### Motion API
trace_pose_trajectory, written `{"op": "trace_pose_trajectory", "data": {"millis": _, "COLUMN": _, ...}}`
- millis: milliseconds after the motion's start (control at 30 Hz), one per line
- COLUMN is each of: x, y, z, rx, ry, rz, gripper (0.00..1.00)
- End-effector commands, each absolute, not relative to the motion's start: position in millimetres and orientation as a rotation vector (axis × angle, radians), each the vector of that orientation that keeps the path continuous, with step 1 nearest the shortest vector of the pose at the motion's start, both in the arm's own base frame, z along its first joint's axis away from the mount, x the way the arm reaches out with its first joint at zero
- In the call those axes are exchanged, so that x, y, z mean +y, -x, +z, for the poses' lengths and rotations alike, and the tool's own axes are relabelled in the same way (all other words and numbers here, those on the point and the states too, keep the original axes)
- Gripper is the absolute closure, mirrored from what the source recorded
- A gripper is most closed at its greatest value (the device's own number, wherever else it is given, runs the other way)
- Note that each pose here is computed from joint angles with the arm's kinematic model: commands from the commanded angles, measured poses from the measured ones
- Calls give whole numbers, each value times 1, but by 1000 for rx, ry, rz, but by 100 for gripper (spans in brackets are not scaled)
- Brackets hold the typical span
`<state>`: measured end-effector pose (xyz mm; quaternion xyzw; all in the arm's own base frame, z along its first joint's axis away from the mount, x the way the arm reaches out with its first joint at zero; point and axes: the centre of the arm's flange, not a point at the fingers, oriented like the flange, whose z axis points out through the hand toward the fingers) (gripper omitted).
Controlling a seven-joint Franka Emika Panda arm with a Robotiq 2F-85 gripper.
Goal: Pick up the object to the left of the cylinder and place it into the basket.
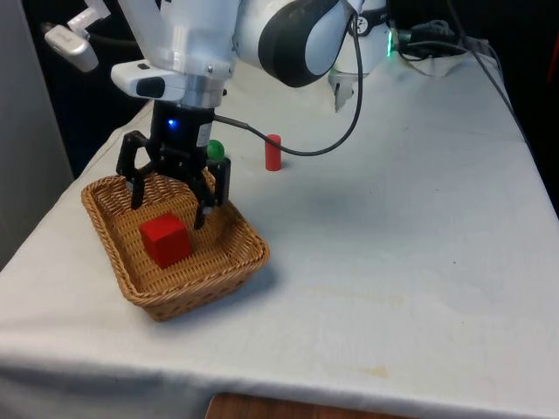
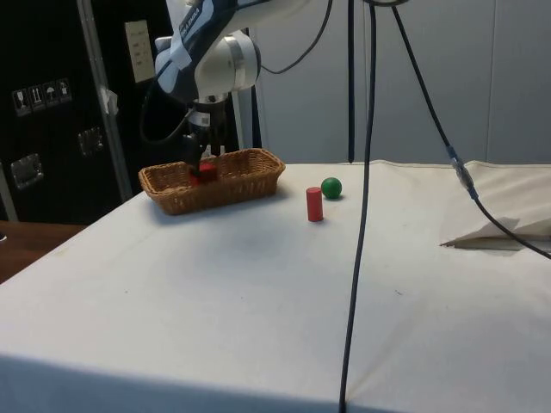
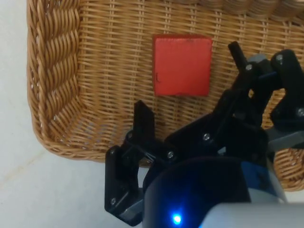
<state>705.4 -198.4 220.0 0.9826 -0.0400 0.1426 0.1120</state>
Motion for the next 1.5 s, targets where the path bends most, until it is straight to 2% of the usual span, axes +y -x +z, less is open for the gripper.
{"op": "trace_pose_trajectory", "data": {"millis": 0, "x": -198, "y": -706, "z": 219, "rx": -119, "ry": -2884, "rz": 416, "gripper": 0}}
{"op": "trace_pose_trajectory", "data": {"millis": 200, "x": -197, "y": -705, "z": 220, "rx": -115, "ry": -2885, "rz": 418, "gripper": 0}}
{"op": "trace_pose_trajectory", "data": {"millis": 433, "x": -200, "y": -700, "z": 247, "rx": -131, "ry": -2889, "rz": 419, "gripper": 0}}
{"op": "trace_pose_trajectory", "data": {"millis": 467, "x": -201, "y": -702, "z": 242, "rx": -133, "ry": -2887, "rz": 419, "gripper": 0}}
{"op": "trace_pose_trajectory", "data": {"millis": 600, "x": -202, "y": -694, "z": 264, "rx": -135, "ry": -2892, "rz": 425, "gripper": 0}}
{"op": "trace_pose_trajectory", "data": {"millis": 1000, "x": -204, "y": -685, "z": 299, "rx": -145, "ry": -2905, "rz": 446, "gripper": 0}}
{"op": "trace_pose_trajectory", "data": {"millis": 1200, "x": -196, "y": -678, "z": 324, "rx": -139, "ry": -2911, "rz": 447, "gripper": 0}}
{"op": "trace_pose_trajectory", "data": {"millis": 1467, "x": -175, "y": -675, "z": 342, "rx": -128, "ry": -2918, "rz": 452, "gripper": 0}}
